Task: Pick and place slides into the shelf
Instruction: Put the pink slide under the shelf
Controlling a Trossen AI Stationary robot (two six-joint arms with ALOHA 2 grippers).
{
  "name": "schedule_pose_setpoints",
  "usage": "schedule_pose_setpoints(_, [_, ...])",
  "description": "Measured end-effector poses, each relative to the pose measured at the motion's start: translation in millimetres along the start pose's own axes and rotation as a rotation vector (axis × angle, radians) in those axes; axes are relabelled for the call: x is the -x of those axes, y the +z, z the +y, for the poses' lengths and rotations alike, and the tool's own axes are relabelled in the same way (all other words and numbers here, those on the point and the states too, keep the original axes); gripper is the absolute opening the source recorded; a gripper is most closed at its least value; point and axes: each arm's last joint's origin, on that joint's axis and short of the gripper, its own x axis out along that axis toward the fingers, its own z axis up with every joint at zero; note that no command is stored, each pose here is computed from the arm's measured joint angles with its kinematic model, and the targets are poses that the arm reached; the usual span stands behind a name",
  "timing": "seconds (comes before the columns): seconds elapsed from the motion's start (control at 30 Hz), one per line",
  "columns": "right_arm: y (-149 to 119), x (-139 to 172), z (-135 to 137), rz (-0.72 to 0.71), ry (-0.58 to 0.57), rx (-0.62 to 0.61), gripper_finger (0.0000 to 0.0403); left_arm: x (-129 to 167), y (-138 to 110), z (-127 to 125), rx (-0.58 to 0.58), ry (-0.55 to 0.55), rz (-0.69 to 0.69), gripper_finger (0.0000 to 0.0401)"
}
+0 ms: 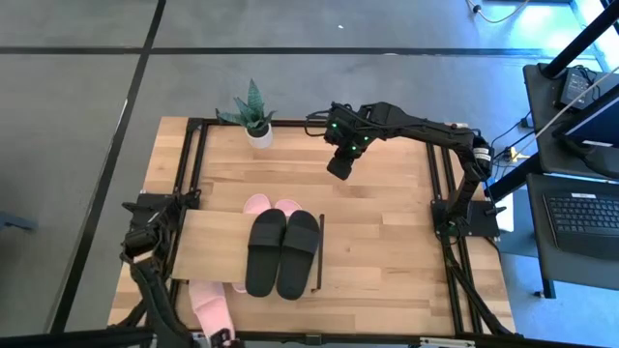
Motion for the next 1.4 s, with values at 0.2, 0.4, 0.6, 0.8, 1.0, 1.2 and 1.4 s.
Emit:
schedule_pose_setpoints(0.2, [1.0,0.0,0.1,-0.01,0.001,0.007,0.0016,-23.7,3.2,12.3,-0.022,-0.005,0.07,0.0185])
schedule_pose_setpoints(0.4, [1.6,0.0,0.2,-0.016,0.002,0.034,0.001,-31.2,-6.8,19.8,-0.064,-0.018,0.267,0.0185])
schedule_pose_setpoints(0.6, [1.8,0.0,0.3,-0.019,0.003,0.034,0.0015,-38.4,-14.2,35.3,0.032,0.083,0.306,0.0185])
schedule_pose_setpoints(0.8, [3.8,0.1,0.6,-0.039,0.005,0.034,0.0018,-44.8,-21.7,48.8,0.149,0.166,0.422,0.0185])
schedule_pose_setpoints(1.0, [6.4,0.2,1.0,-0.067,0.009,0.036,0.0019,-38.1,-30.1,62.3,0.291,0.354,0.447,0.0185])
schedule_pose_setpoints(1.2, [8.5,0.5,1.3,-0.088,0.012,0.038,0.0019,-34.8,-34.0,67.5,0.361,0.432,0.422,0.0185])
schedule_pose_setpoints(1.4, [10.1,0.5,1.6,-0.104,0.014,0.04,0.0019,-34.5,-25.8,76.3,0.405,0.535,0.387,0.0185])
